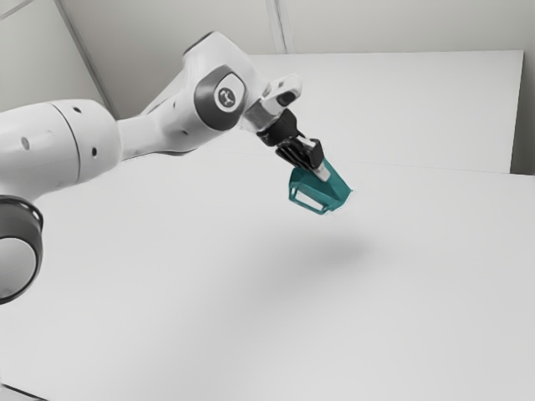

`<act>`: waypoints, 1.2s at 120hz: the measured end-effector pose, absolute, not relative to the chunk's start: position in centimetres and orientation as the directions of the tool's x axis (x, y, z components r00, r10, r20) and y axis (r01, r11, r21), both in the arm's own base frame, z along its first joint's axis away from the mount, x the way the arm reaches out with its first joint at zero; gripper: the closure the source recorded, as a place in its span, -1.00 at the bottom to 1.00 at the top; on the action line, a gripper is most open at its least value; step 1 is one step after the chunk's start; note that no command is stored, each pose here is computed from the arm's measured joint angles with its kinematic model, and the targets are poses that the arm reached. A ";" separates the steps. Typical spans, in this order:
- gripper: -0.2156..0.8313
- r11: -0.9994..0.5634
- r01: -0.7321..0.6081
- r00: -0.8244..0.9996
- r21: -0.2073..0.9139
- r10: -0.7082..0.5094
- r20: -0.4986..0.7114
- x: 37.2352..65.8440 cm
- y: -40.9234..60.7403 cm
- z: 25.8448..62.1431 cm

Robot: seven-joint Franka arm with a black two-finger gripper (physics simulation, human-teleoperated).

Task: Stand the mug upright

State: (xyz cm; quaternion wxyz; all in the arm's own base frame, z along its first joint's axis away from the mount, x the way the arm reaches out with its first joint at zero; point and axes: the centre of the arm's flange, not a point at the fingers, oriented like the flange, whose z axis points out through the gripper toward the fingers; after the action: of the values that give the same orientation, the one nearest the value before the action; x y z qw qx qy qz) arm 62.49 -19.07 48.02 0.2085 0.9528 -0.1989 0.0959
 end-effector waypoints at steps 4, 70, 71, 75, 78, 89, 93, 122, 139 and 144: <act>0.91 -0.849 -0.423 0.900 0.316 -0.353 0.257 62.6 -18.0 48.7; 0.90 -0.923 -0.381 0.923 -0.053 -0.383 0.043 60.8 -9.7 46.5; 0.90 -0.924 -0.379 0.924 -0.054 -0.381 0.039 60.6 -9.6 46.2; 0.91 -0.927 -0.372 0.927 -0.057 -0.374 0.028 60.1 -9.3 45.2; 0.91 -0.928 -0.367 0.929 -0.058 -0.369 0.023 59.7 -9.1 44.6; 0.91 -0.935 -0.348 0.937 -0.062 -0.349 0.010 58.2 -8.4 41.9; 0.91 -0.938 -0.341 0.939 -0.064 -0.343 0.013 58.0 -8.2 41.4; 0.91 -0.949 -0.310 0.950 -0.064 -0.312 0.016 58.3 -8.2 37.3; 0.90 -0.953 -0.296 0.955 -0.060 -0.296 -0.004 58.3 -8.3 35.0; 0.90 -0.955 -0.292 0.956 -0.059 -0.292 -0.005 58.4 -8.3 34.7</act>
State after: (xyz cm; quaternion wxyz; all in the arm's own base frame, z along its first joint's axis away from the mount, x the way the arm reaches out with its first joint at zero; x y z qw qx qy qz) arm 58.39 -8.32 34.70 -0.0297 0.9886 -0.1478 0.0019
